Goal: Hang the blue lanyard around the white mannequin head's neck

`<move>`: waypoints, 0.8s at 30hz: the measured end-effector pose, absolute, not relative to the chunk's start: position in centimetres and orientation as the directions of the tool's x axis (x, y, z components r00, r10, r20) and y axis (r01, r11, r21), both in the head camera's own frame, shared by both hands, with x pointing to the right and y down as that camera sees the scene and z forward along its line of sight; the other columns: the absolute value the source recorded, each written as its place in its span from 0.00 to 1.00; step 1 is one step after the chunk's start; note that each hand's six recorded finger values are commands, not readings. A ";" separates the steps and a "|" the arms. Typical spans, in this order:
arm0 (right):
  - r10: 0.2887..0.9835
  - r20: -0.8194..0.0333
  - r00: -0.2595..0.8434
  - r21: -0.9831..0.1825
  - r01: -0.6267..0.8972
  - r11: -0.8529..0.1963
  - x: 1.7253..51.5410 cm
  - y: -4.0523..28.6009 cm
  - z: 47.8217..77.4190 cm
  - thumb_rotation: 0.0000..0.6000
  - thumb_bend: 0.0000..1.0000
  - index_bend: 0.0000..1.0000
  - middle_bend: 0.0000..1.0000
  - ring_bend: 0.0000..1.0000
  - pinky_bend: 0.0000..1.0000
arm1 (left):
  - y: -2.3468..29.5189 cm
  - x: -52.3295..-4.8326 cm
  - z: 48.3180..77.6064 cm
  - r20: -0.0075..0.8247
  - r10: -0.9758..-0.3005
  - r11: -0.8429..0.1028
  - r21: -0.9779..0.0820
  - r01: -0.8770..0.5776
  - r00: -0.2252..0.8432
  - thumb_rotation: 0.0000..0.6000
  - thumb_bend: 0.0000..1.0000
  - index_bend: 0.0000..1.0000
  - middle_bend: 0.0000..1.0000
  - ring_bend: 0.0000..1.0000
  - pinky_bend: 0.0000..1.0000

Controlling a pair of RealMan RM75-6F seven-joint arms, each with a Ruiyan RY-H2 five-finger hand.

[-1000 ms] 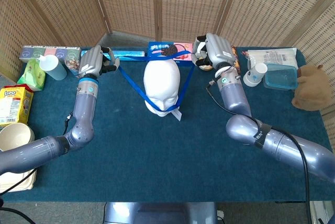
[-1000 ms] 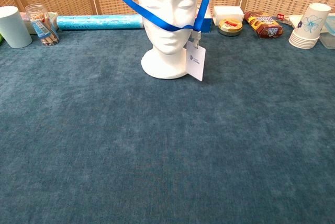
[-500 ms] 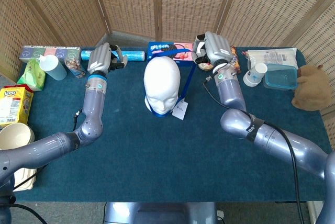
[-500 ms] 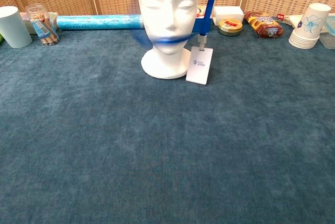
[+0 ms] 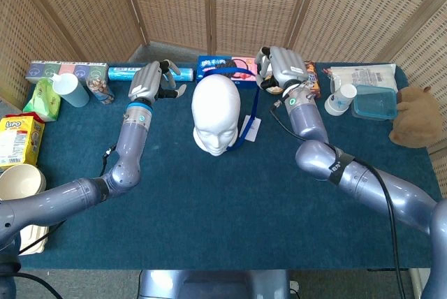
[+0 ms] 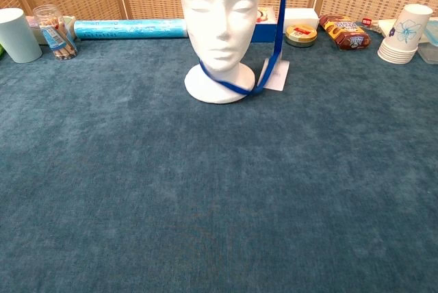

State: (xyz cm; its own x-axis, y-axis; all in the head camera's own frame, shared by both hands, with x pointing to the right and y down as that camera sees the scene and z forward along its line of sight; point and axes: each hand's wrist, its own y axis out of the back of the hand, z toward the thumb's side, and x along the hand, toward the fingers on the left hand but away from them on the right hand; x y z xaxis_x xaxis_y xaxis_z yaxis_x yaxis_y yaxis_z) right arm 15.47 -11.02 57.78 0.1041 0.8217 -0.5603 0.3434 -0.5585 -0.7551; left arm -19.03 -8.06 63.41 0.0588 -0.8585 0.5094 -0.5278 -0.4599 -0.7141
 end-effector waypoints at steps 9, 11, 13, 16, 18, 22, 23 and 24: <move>0.808 -0.576 0.125 -0.742 0.334 -0.581 15.4 -10.9 56.9 0.93 0.48 0.25 0.33 0.35 0.43 | -7.8 -20.4 63.0 0.507 -0.860 -0.457 -0.713 -0.532 0.059 0.85 0.23 0.20 0.25 0.16 0.31; 0.802 -0.582 0.134 -0.732 0.343 -0.589 15.4 -10.7 56.6 0.91 0.48 0.25 0.32 0.34 0.42 | -7.7 -20.7 62.9 0.507 -0.860 -0.459 -0.714 -0.529 0.062 0.85 0.23 0.20 0.25 0.16 0.30; 0.799 -0.585 0.139 -0.724 0.355 -0.591 15.6 -10.6 56.4 0.90 0.48 0.25 0.32 0.34 0.41 | -7.5 -21.1 62.7 0.507 -0.859 -0.463 -0.715 -0.523 0.068 0.85 0.23 0.20 0.25 0.16 0.30; 0.801 -0.581 0.147 -0.712 0.386 -0.587 15.9 -10.4 56.0 0.91 0.47 0.25 0.31 0.33 0.40 | -7.1 -21.9 62.3 0.509 -0.858 -0.472 -0.720 -0.508 0.076 0.84 0.23 0.20 0.25 0.16 0.30; 0.807 -0.571 0.155 -0.705 0.411 -0.578 16.2 -10.3 55.6 0.90 0.46 0.25 0.32 0.33 0.39 | -6.8 -22.7 62.1 0.509 -0.857 -0.477 -0.725 -0.497 0.080 0.84 0.23 0.20 0.25 0.16 0.30; 0.825 -0.538 0.172 -0.700 0.455 -0.551 16.7 -9.9 54.9 0.90 0.45 0.28 0.34 0.33 0.38 | -6.0 -24.6 61.6 0.510 -0.856 -0.481 -0.732 -0.483 0.079 0.84 0.23 0.20 0.25 0.16 0.30; 0.833 -0.524 0.178 -0.698 0.471 -0.540 17.0 -9.8 54.6 0.90 0.45 0.29 0.34 0.34 0.38 | -5.7 -25.3 61.5 0.510 -0.857 -0.481 -0.735 -0.478 0.077 0.85 0.23 0.20 0.25 0.16 0.30; 0.839 -0.512 0.183 -0.694 0.486 -0.530 17.2 -9.5 54.3 0.90 0.44 0.30 0.35 0.34 0.38 | -5.4 -26.1 61.4 0.512 -0.856 -0.481 -0.734 -0.479 0.074 0.85 0.23 0.20 0.25 0.16 0.30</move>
